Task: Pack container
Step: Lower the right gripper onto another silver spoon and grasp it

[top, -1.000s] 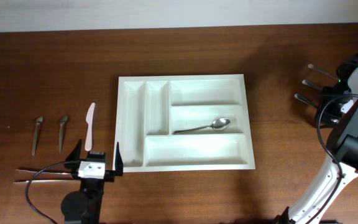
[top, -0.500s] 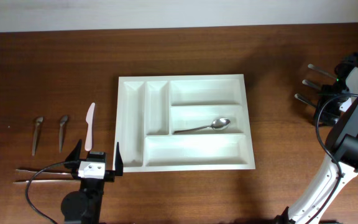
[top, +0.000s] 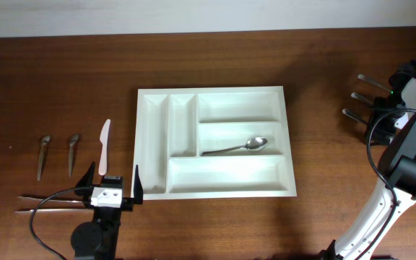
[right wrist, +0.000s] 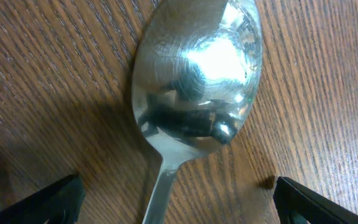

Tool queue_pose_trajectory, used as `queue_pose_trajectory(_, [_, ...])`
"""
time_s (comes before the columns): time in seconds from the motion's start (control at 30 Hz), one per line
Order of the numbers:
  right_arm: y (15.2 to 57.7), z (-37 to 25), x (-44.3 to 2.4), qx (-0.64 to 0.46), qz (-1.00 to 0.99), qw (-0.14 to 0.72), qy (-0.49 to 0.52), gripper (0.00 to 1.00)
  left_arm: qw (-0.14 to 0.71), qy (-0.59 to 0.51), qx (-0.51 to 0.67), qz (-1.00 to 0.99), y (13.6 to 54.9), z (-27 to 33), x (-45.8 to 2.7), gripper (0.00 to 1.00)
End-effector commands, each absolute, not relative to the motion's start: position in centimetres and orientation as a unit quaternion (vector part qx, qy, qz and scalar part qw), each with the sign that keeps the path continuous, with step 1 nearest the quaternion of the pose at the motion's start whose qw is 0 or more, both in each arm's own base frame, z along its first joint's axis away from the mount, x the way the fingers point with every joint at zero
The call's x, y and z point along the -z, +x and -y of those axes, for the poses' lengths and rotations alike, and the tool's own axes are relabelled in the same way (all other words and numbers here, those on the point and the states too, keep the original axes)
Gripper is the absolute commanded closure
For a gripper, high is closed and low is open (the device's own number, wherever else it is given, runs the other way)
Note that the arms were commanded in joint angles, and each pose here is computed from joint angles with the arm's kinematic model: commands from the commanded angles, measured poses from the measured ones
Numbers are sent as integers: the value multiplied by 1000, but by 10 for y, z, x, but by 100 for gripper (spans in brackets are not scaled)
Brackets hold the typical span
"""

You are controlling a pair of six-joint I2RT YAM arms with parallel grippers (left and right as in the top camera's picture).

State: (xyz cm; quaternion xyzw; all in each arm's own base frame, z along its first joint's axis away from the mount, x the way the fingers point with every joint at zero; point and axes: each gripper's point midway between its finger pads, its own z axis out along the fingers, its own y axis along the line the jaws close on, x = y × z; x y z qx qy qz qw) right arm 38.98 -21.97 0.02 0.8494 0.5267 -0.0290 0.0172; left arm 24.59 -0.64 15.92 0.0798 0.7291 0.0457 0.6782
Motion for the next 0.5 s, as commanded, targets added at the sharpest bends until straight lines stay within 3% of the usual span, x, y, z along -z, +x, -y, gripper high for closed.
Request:
queue_pose_trajectory(0.0, [379,213,19,54,-528,-3,847,1,678,81,-56,-729,246,4,-157,1])
queue_pose_trajectory(0.1, [373,210,24,59,-528,-11,847,1,678,81,-56,-729,246,4,-157,1])
queue_pose_trajectory(0.23, [368,208,31,63,-528,-17,847,28,678,81,-56,-729,246,4,-157,1])
queue_pose_trajectory(0.47, [369,207,31,60,-528,-17,847,41,678,81,-56,-729,246,4,-157,1])
